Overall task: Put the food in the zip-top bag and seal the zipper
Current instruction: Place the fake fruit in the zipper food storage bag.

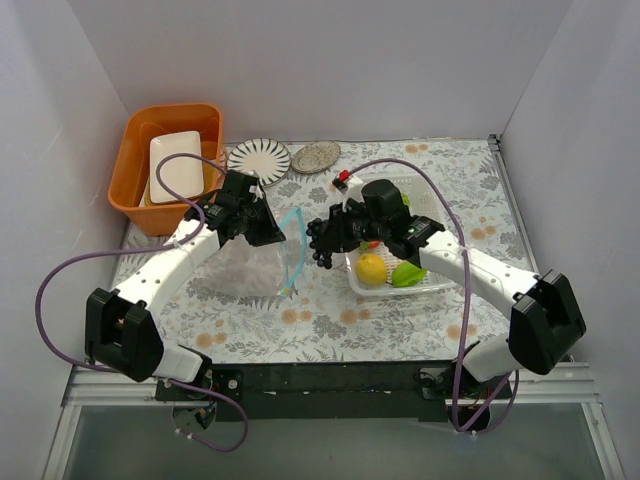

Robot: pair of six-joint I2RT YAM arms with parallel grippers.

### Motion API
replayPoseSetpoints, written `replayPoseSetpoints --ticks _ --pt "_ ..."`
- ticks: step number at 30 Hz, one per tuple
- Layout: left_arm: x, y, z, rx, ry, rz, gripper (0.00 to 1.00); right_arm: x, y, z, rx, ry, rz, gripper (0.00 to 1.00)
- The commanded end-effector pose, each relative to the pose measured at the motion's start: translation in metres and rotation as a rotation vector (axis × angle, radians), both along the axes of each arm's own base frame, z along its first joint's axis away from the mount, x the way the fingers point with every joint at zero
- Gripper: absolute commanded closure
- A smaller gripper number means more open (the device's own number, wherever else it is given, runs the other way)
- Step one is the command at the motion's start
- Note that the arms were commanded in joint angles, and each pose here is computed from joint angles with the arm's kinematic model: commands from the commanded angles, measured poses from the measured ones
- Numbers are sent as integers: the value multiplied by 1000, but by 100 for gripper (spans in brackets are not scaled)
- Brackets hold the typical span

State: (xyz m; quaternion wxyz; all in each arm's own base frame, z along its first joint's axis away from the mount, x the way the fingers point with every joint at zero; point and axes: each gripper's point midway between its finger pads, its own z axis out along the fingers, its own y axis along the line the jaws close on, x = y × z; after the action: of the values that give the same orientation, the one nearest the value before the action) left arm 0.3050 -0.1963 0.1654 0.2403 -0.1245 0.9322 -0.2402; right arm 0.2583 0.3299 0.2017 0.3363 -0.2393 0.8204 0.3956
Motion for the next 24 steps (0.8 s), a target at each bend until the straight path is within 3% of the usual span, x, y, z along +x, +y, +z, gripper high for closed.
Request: replayPoseSetpoints --ticks 1,8,17,24 --pt "-2 -11 40 -98 -93 -29 100 7 36 39 155 -61 66 85" --pt "-8 -14 46 -143 -124 -50 100 4 65 26 180 -15 129 85" --pt "-9 -13 36 -128 -95 -42 100 -3 74 21 87 -75 120 86" --pt "-11 -20 49 -176 -120 -72 100 -4 81 -10 21 -13 155 85"
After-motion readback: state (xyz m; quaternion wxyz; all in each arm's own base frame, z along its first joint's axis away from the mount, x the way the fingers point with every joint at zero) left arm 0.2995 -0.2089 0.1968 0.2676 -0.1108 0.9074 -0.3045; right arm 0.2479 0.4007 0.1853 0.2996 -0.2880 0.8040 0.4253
